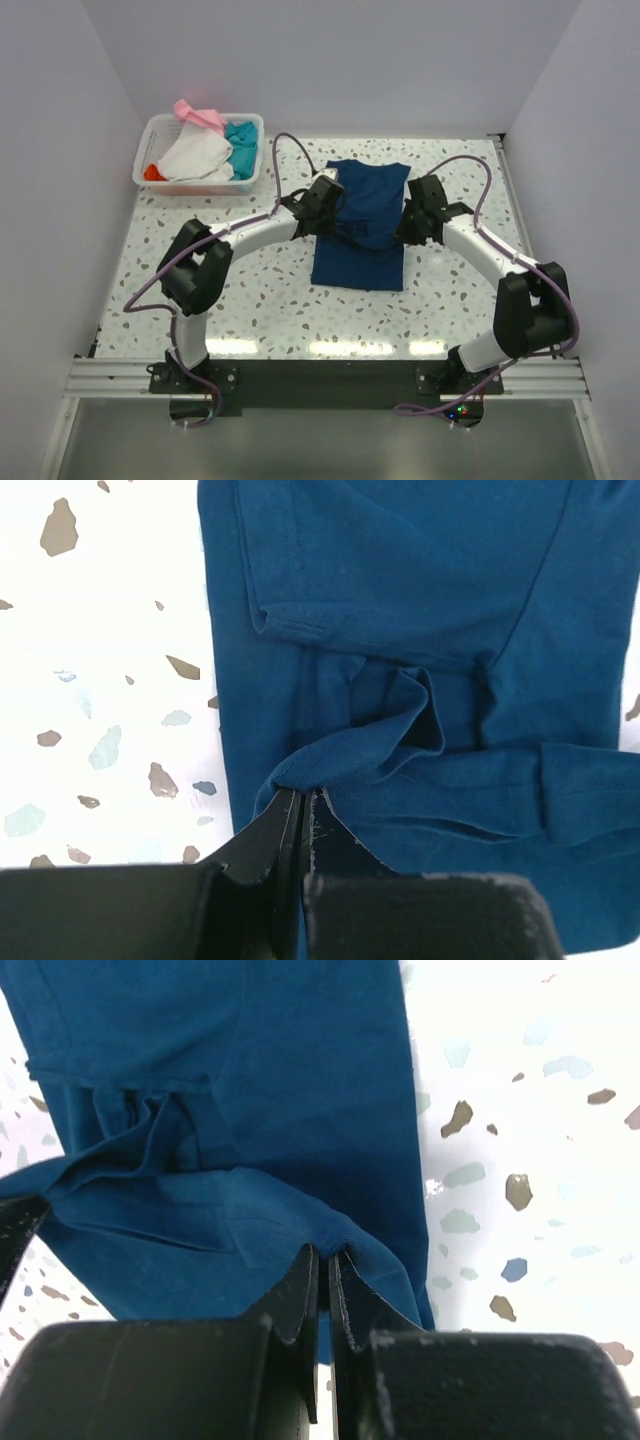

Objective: Fold and stack the t-shirts
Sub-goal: Fold the tshirt

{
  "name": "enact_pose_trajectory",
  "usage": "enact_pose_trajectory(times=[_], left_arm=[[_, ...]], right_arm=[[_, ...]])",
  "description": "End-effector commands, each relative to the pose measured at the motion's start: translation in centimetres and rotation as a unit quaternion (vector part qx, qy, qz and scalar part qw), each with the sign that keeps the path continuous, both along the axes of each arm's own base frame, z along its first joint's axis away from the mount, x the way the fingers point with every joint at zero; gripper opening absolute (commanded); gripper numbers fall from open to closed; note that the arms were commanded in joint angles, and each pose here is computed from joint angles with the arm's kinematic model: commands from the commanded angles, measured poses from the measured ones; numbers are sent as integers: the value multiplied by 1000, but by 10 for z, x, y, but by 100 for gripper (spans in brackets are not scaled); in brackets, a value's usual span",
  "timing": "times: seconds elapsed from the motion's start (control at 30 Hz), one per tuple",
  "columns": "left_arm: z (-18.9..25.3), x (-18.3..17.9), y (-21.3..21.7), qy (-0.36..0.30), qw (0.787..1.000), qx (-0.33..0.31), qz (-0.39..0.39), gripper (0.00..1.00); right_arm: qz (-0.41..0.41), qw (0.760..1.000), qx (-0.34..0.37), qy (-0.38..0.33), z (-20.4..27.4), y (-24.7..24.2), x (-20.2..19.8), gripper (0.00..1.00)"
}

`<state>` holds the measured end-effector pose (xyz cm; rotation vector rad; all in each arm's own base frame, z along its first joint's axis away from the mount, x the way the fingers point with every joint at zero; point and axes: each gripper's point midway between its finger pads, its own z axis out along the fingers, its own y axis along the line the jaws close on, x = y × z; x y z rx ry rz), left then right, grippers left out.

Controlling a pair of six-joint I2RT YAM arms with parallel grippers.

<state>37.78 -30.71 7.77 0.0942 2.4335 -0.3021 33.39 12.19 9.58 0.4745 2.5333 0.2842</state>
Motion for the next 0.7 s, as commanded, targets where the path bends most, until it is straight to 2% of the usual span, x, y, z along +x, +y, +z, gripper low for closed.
enact_pose_trajectory(times=[0.0, 0.1, 0.17, 0.2, 0.23, 0.27, 0.3, 0.33, 0.43, 0.47, 0.6, 0.67], left_arm=[[11, 19, -6, -22, 1000, -10, 1, 0], [7, 25, -5, -19, 1000, -7, 5, 0], [6, 24, -4, -13, 1000, -3, 4, 10], [11, 27, -6, -16, 1000, -5, 5, 41], [14, 27, -7, -17, 1000, -8, 2, 59], [18, 27, -8, -18, 1000, -10, 1, 83], [27, 27, -8, -25, 1000, -17, 1, 95], [33, 25, -8, -28, 999, -22, -3, 100], [52, 18, -4, -42, 998, -36, -3, 100], [59, 11, 1, -45, 998, -42, -2, 100], [66, -15, 19, -45, 997, -61, 7, 100], [63, -33, 33, -40, 997, -67, 13, 100]], right_arm=[[12, 999, 26, -37, 18, 7, 27, 0], [16, 999, 26, -27, 10, 7, 33, 2], [18, 999, 23, -26, 9, 7, 37, 10], [18, 999, 23, -24, 10, 7, 37, 18], [18, 999, 22, -23, 11, 5, 37, 24], [19, 999, 21, -25, 14, 5, 39, 31], [22, 999, 19, -27, 16, 5, 39, 44], [31, 999, 27, -25, 19, 8, 36, 54], [49, 998, 38, -34, 29, 12, 28, 91], [52, 997, 42, -40, 32, 13, 25, 99], [87, 991, 82, -55, 44, 26, 2, 99], [108, 989, 86, -43, 32, 32, -15, 99]])
